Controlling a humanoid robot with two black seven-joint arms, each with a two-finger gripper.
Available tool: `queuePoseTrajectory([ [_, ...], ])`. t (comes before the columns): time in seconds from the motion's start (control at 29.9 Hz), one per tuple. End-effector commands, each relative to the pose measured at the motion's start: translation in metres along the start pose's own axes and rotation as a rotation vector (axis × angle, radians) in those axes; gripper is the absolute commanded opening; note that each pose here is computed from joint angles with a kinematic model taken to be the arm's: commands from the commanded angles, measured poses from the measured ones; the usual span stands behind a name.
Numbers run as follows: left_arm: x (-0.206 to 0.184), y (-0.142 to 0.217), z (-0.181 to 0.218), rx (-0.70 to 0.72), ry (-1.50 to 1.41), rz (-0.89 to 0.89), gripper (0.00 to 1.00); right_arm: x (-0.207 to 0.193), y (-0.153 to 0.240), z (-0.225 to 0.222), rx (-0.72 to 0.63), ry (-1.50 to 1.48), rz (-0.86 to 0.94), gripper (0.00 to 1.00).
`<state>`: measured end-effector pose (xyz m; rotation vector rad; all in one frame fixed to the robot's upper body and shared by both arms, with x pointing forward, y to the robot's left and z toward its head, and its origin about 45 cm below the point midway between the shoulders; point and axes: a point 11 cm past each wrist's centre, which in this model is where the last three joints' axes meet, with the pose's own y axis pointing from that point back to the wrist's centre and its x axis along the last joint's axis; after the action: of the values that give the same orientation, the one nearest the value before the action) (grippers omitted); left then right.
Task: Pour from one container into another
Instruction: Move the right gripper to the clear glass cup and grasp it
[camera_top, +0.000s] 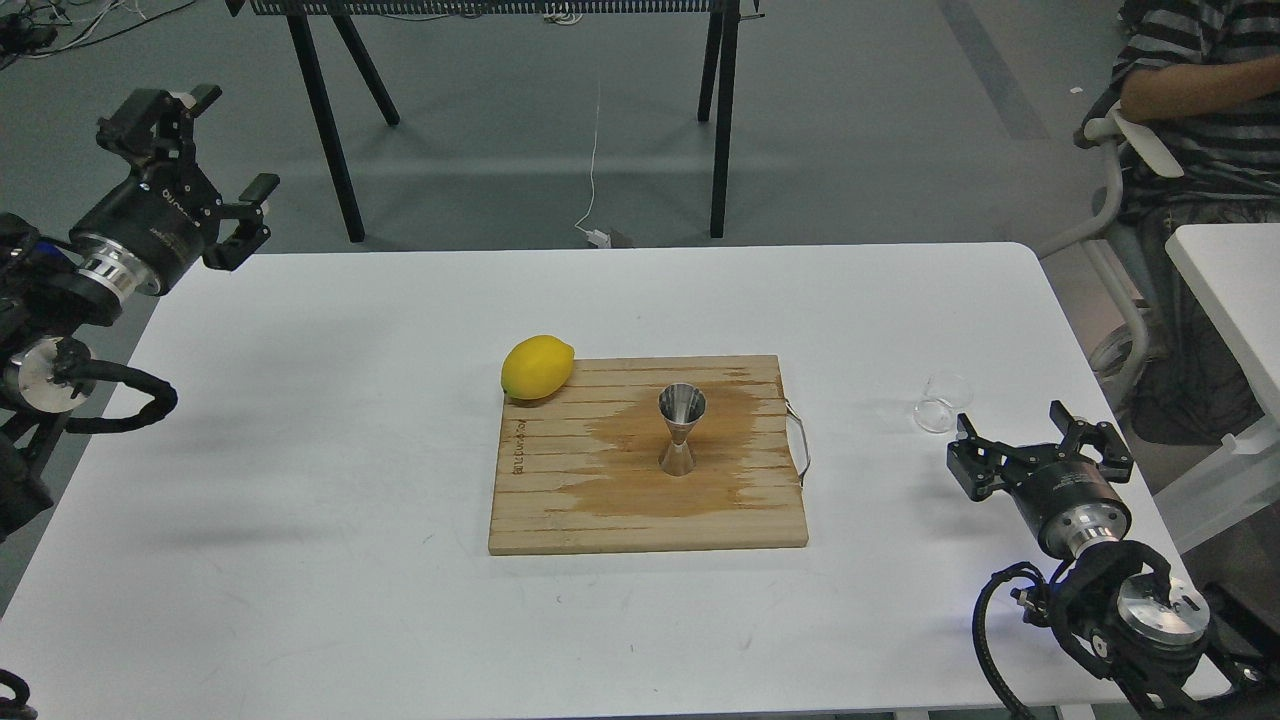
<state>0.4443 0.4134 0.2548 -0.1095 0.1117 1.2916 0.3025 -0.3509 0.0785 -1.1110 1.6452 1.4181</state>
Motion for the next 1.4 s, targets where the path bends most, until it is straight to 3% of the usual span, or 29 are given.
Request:
queuePoseTrajectory([
  [0.0, 0.000, 0.000, 0.000, 0.000, -0.001, 0.000, 0.99, 0.004, -0.012, 0.019, -0.029, 0.000, 0.021, 0.99],
  [0.97, 0.010, 0.006, 0.012, -0.006, -0.031, 0.010, 0.99, 0.008, -0.053, 0.041, -0.026, 0.000, 0.097, 0.97],
  [1.14, 0.012, 0.008, 0.013, -0.005, -0.035, 0.015, 0.99, 0.008, -0.055, 0.039, -0.018, 0.001, 0.097, 0.90],
  [1.37, 0.012, 0.008, 0.013, -0.005, -0.035, 0.015, 0.99, 0.012, -0.056, 0.038, -0.013, 0.006, 0.091, 0.67],
])
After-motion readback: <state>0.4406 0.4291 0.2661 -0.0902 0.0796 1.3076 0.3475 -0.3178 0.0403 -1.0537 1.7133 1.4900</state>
